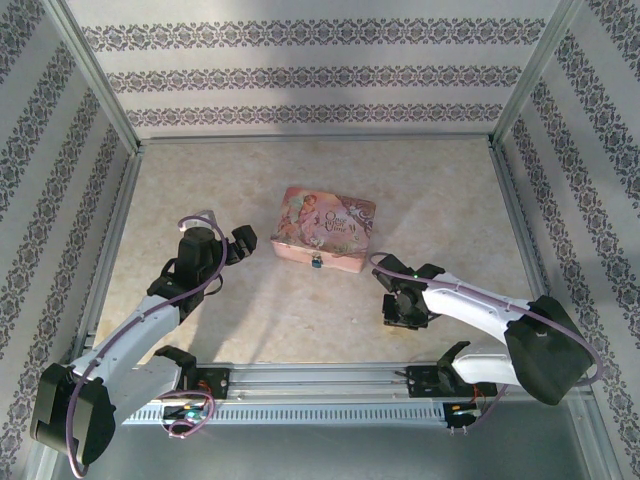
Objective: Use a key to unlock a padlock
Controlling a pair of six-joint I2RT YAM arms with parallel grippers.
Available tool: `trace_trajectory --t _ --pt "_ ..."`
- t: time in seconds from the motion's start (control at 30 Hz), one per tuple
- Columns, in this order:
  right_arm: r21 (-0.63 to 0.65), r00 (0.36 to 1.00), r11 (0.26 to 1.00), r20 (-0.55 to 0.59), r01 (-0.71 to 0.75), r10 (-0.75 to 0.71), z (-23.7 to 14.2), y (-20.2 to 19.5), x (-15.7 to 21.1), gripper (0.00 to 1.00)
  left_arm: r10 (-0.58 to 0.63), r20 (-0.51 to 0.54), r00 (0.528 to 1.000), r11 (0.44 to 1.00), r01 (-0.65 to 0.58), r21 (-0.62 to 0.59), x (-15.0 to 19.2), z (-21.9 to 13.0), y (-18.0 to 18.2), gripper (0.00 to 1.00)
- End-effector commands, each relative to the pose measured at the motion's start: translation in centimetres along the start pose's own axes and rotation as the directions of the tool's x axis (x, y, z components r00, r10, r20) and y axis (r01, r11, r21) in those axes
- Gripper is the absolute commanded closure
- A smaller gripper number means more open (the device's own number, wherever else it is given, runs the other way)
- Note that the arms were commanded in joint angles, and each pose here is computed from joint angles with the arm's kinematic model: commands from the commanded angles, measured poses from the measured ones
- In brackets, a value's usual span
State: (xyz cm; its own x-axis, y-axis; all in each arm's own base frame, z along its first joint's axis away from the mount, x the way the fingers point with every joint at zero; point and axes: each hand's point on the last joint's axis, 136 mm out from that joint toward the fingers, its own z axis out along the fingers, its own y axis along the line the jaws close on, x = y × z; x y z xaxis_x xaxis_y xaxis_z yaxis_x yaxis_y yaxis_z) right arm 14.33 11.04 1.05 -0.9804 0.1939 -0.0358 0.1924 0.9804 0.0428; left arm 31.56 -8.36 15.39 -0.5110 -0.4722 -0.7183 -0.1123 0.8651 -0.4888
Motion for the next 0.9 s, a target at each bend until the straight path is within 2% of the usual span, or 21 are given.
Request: trace_trajectory --t 0.0,0.13,0.5,0.87 --pt "0.009 1.0 1.0 -0.017 -0.008 0.008 -0.49 -0.22 0.67 0.63 0.018 0.024 1.0 1.0 -0.017 -0.009 -0.74 -0.25 0.15 0.01" --pt "0.016 1.0 1.0 -0.013 -0.021 0.021 -0.66 -0.49 0.81 0.65 0.022 0.025 0.999 1.0 -0.021 -0.01 -0.78 -0.34 0.14 0.01" --pt "0.024 0.999 0.999 -0.019 -0.033 0.034 -0.18 -0.54 0.86 0.79 0.028 0.032 0.999 1.0 -0.028 -0.013 -0.98 -0.41 0.17 0.01" --pt "0.036 0.999 0.999 -0.014 -0.032 0.033 0.11 -0.51 0.57 0.84 0.031 0.033 0.999 0.999 -0.031 -0.014 -1.1 -0.47 0.11 0.01"
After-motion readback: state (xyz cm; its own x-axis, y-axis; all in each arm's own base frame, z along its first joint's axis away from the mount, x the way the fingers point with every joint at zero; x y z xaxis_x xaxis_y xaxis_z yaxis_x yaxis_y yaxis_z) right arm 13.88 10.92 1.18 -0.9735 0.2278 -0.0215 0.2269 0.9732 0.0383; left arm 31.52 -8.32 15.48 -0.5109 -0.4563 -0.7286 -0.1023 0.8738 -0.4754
